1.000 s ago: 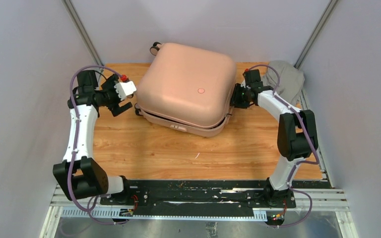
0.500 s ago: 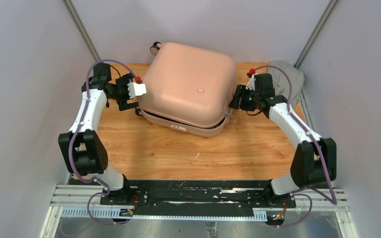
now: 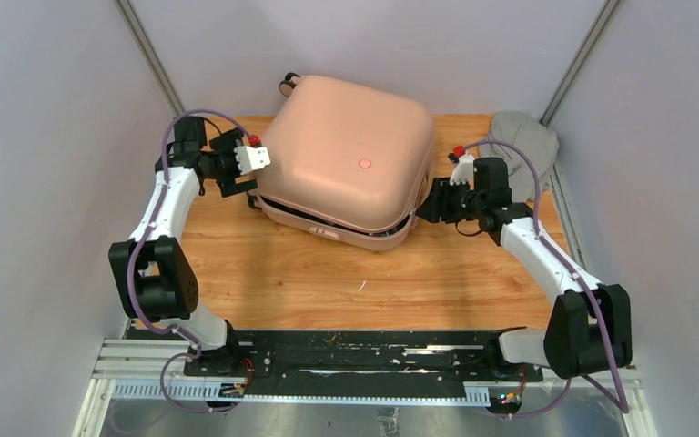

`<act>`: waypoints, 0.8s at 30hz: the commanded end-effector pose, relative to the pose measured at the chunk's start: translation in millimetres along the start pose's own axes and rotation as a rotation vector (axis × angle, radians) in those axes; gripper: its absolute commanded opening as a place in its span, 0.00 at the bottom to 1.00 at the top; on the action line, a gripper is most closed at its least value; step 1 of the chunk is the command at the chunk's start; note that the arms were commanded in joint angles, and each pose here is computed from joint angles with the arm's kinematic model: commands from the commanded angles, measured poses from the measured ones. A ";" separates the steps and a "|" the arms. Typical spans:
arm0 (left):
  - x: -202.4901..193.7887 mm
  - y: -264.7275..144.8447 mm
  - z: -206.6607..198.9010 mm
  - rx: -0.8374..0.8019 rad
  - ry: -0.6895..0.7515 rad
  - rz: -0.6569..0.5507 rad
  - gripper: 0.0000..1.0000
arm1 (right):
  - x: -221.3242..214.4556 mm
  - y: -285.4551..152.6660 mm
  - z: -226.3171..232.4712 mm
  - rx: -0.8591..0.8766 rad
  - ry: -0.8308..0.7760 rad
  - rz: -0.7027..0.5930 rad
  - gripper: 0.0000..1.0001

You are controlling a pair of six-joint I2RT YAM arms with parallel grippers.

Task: Pack the luggage
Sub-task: Zip the luggage at the corner of the board.

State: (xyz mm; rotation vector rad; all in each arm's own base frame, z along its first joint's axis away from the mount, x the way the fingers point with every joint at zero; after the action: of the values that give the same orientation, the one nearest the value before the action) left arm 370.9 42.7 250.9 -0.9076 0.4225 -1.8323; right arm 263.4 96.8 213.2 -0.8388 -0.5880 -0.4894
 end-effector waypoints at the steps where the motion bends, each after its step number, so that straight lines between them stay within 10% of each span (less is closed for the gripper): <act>1: 12.9 4.7 23.8 0.107 0.085 -0.029 1.00 | 0.1 8.0 -1.3 0.116 -0.126 0.051 0.52; 24: 13.5 7.0 40.7 0.111 -0.031 -0.025 0.70 | 8.0 12.3 -17.4 0.263 -0.214 0.130 0.55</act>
State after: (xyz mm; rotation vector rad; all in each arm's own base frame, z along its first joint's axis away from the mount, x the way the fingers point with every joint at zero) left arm 386.2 38.5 260.0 -0.9460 0.3400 -1.7705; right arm 285.9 103.0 186.8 -0.6404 -0.7505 -0.1364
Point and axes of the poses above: each gripper's point midway between its finger pads, its own y axis out along the fingers, its own z axis along the line the jaws close on, x = y × z, the point moved 10 cm from there along -y, back along the fingers, and after that the axes turned 9 degrees about y, right-handed, at the moved point
